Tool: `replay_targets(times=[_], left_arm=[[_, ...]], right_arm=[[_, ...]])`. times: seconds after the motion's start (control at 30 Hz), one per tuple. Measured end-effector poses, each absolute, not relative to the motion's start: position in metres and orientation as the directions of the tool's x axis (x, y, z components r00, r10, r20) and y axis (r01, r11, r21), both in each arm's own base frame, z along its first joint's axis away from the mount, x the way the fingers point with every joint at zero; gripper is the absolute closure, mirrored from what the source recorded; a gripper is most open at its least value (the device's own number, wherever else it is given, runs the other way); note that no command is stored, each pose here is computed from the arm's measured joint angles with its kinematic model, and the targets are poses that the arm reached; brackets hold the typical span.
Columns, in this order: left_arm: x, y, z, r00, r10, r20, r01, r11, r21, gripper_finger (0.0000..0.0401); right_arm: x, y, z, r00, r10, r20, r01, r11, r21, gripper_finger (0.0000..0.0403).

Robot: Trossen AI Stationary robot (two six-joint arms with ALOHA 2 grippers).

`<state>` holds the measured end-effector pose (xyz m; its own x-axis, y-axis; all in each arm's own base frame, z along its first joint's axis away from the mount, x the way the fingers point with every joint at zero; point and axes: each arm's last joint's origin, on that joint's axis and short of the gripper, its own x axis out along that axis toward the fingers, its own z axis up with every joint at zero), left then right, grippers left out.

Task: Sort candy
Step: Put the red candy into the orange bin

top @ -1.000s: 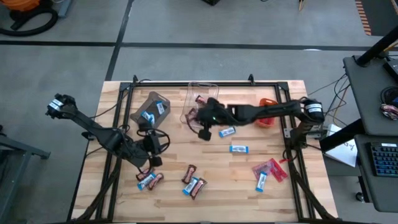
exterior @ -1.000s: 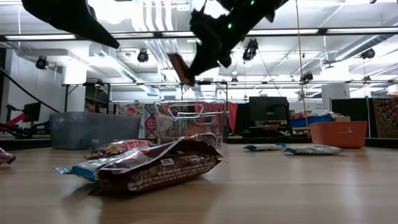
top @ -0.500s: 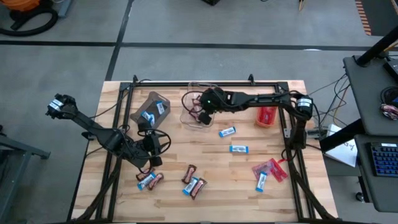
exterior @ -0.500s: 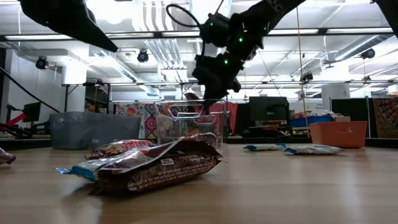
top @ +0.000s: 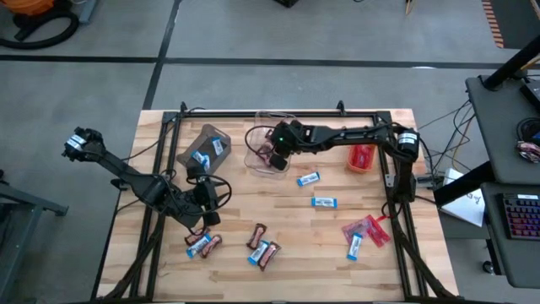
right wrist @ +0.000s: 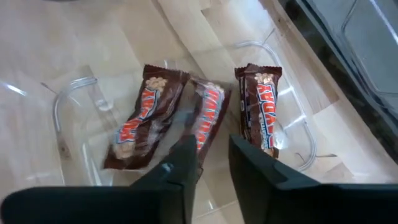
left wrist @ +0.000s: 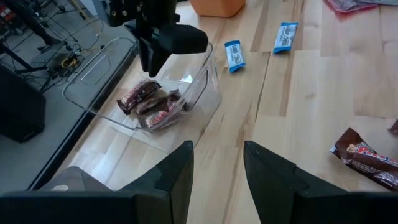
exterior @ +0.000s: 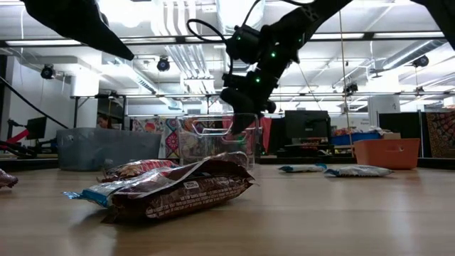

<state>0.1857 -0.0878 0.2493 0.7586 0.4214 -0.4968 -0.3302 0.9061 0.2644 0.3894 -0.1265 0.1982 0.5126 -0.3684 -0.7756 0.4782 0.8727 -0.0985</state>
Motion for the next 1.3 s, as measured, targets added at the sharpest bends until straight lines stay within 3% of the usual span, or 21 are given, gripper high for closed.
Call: replay_targets(times=[0.33, 0.57, 0.77, 0.97, 1.3], left_arm=[[0.186, -0.088, 0.249, 0.759, 0.414, -0.502, -0.353, 0.910, 0.217, 0.0276], [0.186, -0.089, 0.248, 0.762, 0.374, -0.528, -0.347, 0.925, 0.154, 0.0276], [0.188, -0.090, 0.246, 0.757, 0.374, -0.535, -0.347, 0.925, 0.155, 0.0276], [0.194, -0.094, 0.240, 0.750, 0.379, -0.542, -0.346, 0.923, 0.168, 0.0276], [0.200, -0.098, 0.231, 0.732, 0.392, -0.558, -0.341, 0.919, 0.198, 0.0276]], right_arm=[[0.383, -0.121, 0.222, 0.556, -0.375, -0.742, 0.473, 0.877, -0.089, 0.0256], [0.370, -0.094, 0.254, 0.583, -0.338, -0.739, 0.419, 0.904, -0.083, 0.0264], [0.348, -0.056, 0.274, 0.566, -0.150, -0.811, 0.258, 0.966, 0.002, 0.0276], [0.317, -0.020, 0.279, 0.381, -0.023, -0.924, 0.141, 0.989, 0.034, 0.0274], [0.283, 0.028, 0.268, 0.071, 0.039, -0.997, 0.276, 0.960, 0.057, 0.0251]])
